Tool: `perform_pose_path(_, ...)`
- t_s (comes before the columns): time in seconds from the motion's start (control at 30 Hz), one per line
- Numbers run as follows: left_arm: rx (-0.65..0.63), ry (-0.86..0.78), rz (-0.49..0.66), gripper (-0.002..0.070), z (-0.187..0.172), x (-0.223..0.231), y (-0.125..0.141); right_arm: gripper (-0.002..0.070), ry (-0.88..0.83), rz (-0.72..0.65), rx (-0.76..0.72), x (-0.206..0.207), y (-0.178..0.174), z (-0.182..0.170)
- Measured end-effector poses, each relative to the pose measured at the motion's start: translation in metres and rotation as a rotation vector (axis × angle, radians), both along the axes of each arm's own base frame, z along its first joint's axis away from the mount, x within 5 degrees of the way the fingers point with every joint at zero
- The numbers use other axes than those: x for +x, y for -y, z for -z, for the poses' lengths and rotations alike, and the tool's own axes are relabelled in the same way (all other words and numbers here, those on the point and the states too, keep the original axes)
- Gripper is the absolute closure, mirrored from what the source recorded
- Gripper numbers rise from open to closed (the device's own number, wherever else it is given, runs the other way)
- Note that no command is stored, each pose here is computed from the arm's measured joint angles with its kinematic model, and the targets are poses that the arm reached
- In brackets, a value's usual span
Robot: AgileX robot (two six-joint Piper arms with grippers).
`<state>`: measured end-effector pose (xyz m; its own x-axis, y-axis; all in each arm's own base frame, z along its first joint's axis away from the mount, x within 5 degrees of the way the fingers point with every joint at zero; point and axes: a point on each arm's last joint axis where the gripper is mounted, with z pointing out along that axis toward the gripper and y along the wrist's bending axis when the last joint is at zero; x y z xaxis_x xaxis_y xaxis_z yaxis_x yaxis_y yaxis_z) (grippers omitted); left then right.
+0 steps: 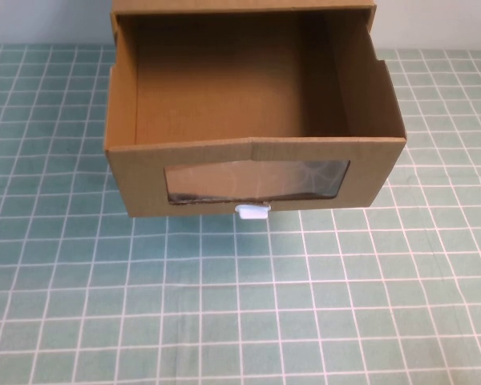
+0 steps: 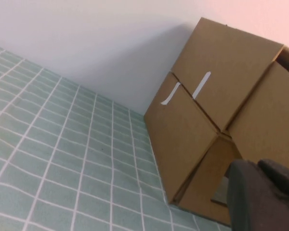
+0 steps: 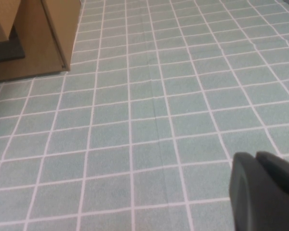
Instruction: Close the shoe box
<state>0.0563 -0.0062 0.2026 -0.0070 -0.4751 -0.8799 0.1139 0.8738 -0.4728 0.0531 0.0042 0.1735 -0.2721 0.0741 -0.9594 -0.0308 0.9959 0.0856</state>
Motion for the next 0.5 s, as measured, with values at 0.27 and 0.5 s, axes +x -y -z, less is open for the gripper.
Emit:
perform_pose_path(0.27,-0.002,-0.03,0.022,0.068,-0.009,-0.001,0.002,0.0689,0.0,0.0,0.0,0.0,0.0,0.0)
perform_pose_path(0.5,0.165,-0.267,0.133,0.068,-0.09,0.026,0.013,0.0689,0.0,0.0,0.0,0.0,0.0,0.0)
